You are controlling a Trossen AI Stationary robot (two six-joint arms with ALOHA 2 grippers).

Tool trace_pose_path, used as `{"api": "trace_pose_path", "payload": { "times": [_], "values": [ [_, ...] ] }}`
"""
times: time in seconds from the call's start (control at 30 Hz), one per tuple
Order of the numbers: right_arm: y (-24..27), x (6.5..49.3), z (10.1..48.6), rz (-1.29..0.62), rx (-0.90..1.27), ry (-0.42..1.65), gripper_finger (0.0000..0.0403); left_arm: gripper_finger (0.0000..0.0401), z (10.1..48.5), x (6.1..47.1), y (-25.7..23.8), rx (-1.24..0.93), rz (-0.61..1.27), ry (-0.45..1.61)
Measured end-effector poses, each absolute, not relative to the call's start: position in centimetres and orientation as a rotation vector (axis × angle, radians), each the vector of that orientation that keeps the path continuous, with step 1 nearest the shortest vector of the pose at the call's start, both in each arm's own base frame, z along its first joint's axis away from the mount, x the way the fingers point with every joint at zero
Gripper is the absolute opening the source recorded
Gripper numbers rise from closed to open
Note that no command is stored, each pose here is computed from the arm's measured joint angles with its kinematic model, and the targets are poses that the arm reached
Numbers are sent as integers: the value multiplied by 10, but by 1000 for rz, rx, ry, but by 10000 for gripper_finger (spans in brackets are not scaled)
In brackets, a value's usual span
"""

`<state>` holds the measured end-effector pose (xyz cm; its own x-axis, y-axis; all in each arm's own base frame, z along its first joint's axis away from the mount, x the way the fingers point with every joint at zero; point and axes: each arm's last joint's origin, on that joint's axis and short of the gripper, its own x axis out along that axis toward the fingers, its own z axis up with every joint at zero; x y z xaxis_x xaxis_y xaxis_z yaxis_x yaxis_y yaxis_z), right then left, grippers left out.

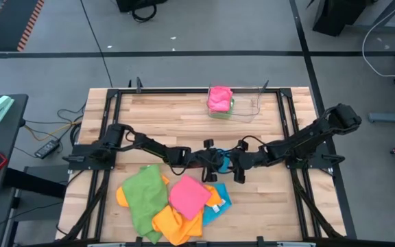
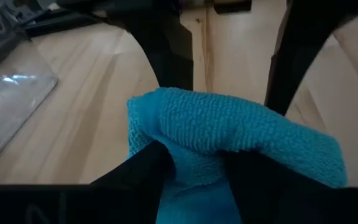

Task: Fold microfiber towels
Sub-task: Fold the top blue towel

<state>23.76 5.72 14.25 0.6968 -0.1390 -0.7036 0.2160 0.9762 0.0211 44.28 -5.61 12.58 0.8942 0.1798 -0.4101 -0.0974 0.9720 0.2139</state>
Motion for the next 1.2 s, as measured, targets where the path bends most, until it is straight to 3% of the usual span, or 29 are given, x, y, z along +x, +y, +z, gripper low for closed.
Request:
{"api": "trace_pose_path", "payload": {
  "times": [0.77,1.2],
  "values": [
    [58,238,143,-215,136,762,216,174,120,438,-62,137,140,533],
    [58,239,144,-216,150,752,216,208,110,437,-65,146,130,566]
  ]
}}
